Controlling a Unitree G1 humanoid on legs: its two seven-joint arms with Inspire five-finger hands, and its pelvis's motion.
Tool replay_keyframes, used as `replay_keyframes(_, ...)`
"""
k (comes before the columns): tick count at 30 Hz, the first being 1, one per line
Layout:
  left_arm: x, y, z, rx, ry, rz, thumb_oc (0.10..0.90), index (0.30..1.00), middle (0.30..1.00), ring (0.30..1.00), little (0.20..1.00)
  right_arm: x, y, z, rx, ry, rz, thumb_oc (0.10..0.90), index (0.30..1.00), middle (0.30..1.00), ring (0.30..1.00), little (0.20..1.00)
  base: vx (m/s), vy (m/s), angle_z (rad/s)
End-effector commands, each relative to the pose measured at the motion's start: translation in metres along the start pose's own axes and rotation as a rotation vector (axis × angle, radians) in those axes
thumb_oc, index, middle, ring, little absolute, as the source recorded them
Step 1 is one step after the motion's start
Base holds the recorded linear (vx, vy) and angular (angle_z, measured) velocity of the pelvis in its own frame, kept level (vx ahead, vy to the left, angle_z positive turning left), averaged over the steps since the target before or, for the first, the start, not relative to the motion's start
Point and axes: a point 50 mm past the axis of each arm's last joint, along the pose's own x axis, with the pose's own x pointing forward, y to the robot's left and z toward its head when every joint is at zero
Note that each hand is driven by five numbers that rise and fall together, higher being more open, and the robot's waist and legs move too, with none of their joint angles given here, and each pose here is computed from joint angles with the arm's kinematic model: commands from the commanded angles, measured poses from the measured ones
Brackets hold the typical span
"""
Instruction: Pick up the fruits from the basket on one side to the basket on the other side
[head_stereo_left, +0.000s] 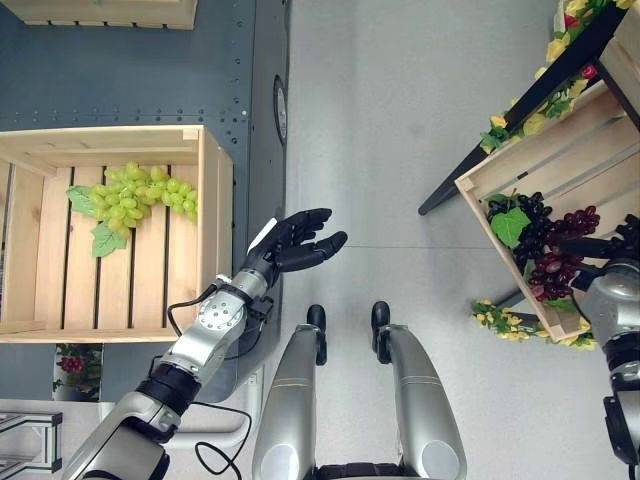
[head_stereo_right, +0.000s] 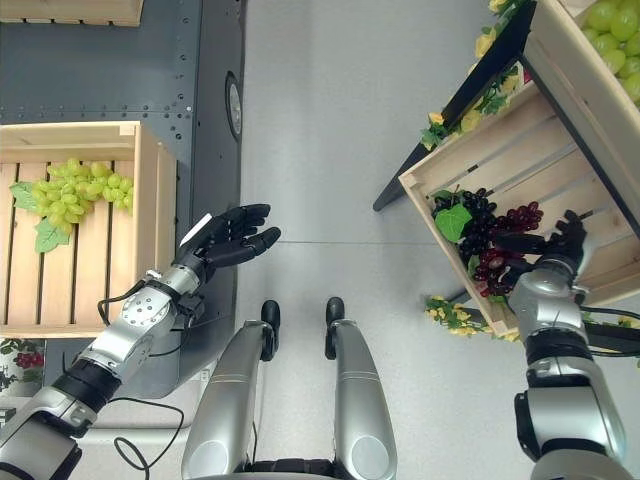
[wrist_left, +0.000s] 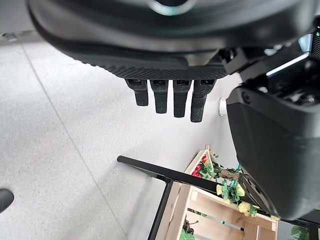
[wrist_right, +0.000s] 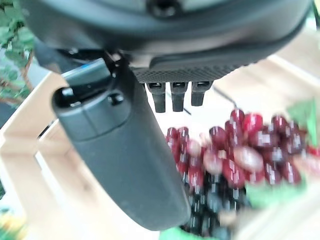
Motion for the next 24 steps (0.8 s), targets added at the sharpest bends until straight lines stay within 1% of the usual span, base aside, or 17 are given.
replay_keyframes(1,0.012,-0.007,0.06,0.041,-0.35,0.037,0.8,0.9,0.9,0.9,0.9,-0.013,0.015,0.049,0.067,-0.339,0.045,0.8,0.9,0.9,0.9,0.9,0.03,0.048,0.0)
replay_keyframes(6,0.007,0.008,0.073,0.114,-0.474,0.213,0.8,0.9,0.9,0.9,0.9,-0.034,0.04,0.043,0.158,-0.417,0.161,0.8,0.9,0.9,0.9,0.9,0.01,0.008,0.03)
replay_keyframes(7,0.003,0.017,0.084,0.109,-0.549,0.294,0.8,0.9,0.9,0.9,0.9,-0.039,0.048,0.039,0.216,-0.397,0.218,0.8,0.9,0.9,0.9,0.9,0.02,-0.003,0.09)
replay_keyframes(8,0.003,0.019,0.086,0.106,-0.559,0.307,0.8,0.9,0.9,0.9,0.9,-0.04,0.049,0.037,0.229,-0.39,0.227,0.8,0.9,0.9,0.9,0.9,0.03,-0.015,0.09)
replay_keyframes(9,0.0,0.027,0.094,0.101,-0.608,0.373,0.8,0.9,0.9,0.9,0.9,-0.044,0.055,0.031,0.281,-0.371,0.282,0.8,0.9,0.9,0.9,0.9,0.02,-0.017,0.06)
replay_keyframes(10,-0.001,0.029,0.095,0.103,-0.618,0.386,0.8,0.9,0.9,0.9,0.9,-0.045,0.057,0.03,0.296,-0.365,0.293,0.8,0.9,0.9,0.9,0.9,0.04,-0.035,0.06)
replay_keyframes(11,-0.005,0.037,0.1,0.116,-0.658,0.46,0.8,0.9,0.9,0.9,0.9,-0.05,0.061,0.024,0.371,-0.35,0.343,0.8,0.9,0.9,0.9,0.9,0.04,-0.033,0.07)
replay_keyframes(12,-0.007,0.04,0.101,0.125,-0.669,0.489,0.8,0.9,0.9,0.9,0.9,-0.052,0.063,0.023,0.391,-0.345,0.355,0.8,0.9,0.9,0.9,0.9,0.05,-0.048,0.09)
replay_keyframes(14,-0.013,0.052,0.099,0.17,-0.676,0.588,0.8,0.9,0.9,0.9,0.9,-0.056,0.065,0.019,0.458,-0.341,0.385,0.8,0.9,0.9,0.9,0.9,0.03,-0.047,0.23)
replay_keyframes(16,-0.018,0.062,0.096,0.24,-0.664,0.675,0.8,0.9,0.9,0.9,0.9,-0.06,0.07,0.02,0.514,-0.344,0.456,0.8,0.9,0.9,0.9,0.9,0.01,-0.025,0.23)
replay_keyframes(18,-0.018,0.062,0.096,0.241,-0.664,0.676,0.8,0.9,0.9,0.9,0.9,-0.06,0.07,0.02,0.515,-0.343,0.457,0.8,0.9,0.9,0.9,0.9,0.0,-0.006,0.08)
replay_keyframes(19,-0.029,0.082,0.09,0.347,-0.646,0.793,0.8,0.9,0.9,0.9,0.9,-0.067,0.076,0.016,0.535,-0.338,0.553,0.8,0.9,0.9,0.9,0.9,0.0,-0.005,0.12)
replay_keyframes(20,-0.033,0.088,0.087,0.355,-0.635,0.826,0.8,0.9,0.9,0.9,0.9,-0.069,0.077,0.015,0.538,-0.337,0.57,0.8,0.9,0.9,0.9,0.9,0.0,0.0,0.17)
replay_keyframes(21,-0.043,0.101,0.08,0.382,-0.62,0.913,0.8,0.9,0.9,0.9,0.9,-0.07,0.075,0.012,0.529,-0.338,0.575,0.8,0.9,0.9,0.9,0.9,0.0,0.009,0.13)
replay_keyframes(24,-0.053,0.115,0.07,0.421,-0.583,1.007,0.8,0.9,0.9,0.9,0.9,-0.07,0.074,0.005,0.508,-0.326,0.561,0.8,0.9,0.9,0.9,0.9,0.01,0.022,0.03)
